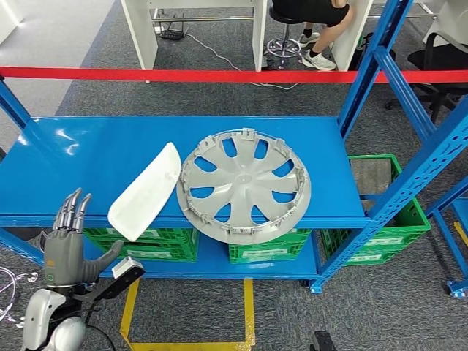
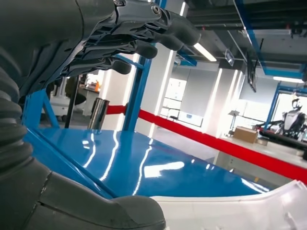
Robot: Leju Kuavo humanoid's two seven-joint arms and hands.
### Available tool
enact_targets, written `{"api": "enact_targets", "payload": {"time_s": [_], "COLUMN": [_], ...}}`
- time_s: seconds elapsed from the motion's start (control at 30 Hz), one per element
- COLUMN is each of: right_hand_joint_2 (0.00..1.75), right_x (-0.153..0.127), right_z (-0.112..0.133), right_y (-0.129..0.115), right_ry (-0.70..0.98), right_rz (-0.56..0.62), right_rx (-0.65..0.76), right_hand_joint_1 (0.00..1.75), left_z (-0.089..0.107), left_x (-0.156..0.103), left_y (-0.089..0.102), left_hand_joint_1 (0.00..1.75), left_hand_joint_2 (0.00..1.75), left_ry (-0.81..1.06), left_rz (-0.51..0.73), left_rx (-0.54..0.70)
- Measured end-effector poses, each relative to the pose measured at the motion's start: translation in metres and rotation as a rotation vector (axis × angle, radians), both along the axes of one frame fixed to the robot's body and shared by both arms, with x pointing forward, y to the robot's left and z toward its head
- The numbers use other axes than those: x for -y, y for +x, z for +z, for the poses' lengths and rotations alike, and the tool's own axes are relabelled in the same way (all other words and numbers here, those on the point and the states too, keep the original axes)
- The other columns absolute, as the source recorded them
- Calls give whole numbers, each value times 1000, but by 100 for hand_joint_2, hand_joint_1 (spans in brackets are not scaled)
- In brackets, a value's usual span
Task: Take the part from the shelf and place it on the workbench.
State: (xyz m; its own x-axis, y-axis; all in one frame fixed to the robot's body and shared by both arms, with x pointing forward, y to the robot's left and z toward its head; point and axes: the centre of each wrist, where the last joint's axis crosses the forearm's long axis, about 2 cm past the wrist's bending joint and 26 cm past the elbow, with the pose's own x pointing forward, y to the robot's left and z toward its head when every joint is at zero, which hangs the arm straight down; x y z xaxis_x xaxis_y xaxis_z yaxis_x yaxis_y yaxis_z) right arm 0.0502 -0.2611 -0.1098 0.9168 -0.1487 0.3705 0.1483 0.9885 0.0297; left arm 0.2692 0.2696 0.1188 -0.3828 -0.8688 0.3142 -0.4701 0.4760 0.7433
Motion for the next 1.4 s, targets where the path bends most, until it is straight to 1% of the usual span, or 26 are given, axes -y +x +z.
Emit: {"api": "enact_targets", "payload": {"time_s": [0.13, 0.33, 0.53, 0.67, 0.9, 1.07, 1.4], "right_hand_joint_2": [0, 0, 0, 0, 0, 0, 0], "right_x": [0, 0, 0, 0, 0, 0, 1], "right_z": [0, 0, 0, 0, 0, 0, 0], "right_y": [0, 1, 1, 1, 1, 1, 1], "right_ry": [5, 8, 9, 12, 21, 21, 20], "right_rz": [11, 20, 24, 26, 27, 21, 25], "right_rx": [7, 8, 7, 6, 5, 4, 4], "right_hand_joint_1": [0, 0, 0, 0, 0, 0, 0], "left_z": [-11, -32, -41, -42, -40, -38, -24], "left_x": [-4, -14, -18, -18, -16, -15, -16], "left_y": [5, 15, 22, 27, 43, 51, 70], "left_hand_joint_1": [0, 0, 0, 0, 0, 0, 0], "left_hand_joint_2": [175, 175, 175, 175, 175, 175, 175], "left_ry": [-33, 15, 88, 140, 229, 238, 230], "left_rz": [9, 41, 52, 67, 94, 90, 76], "left_rx": [-13, -82, -124, -137, -162, -183, -233]}}
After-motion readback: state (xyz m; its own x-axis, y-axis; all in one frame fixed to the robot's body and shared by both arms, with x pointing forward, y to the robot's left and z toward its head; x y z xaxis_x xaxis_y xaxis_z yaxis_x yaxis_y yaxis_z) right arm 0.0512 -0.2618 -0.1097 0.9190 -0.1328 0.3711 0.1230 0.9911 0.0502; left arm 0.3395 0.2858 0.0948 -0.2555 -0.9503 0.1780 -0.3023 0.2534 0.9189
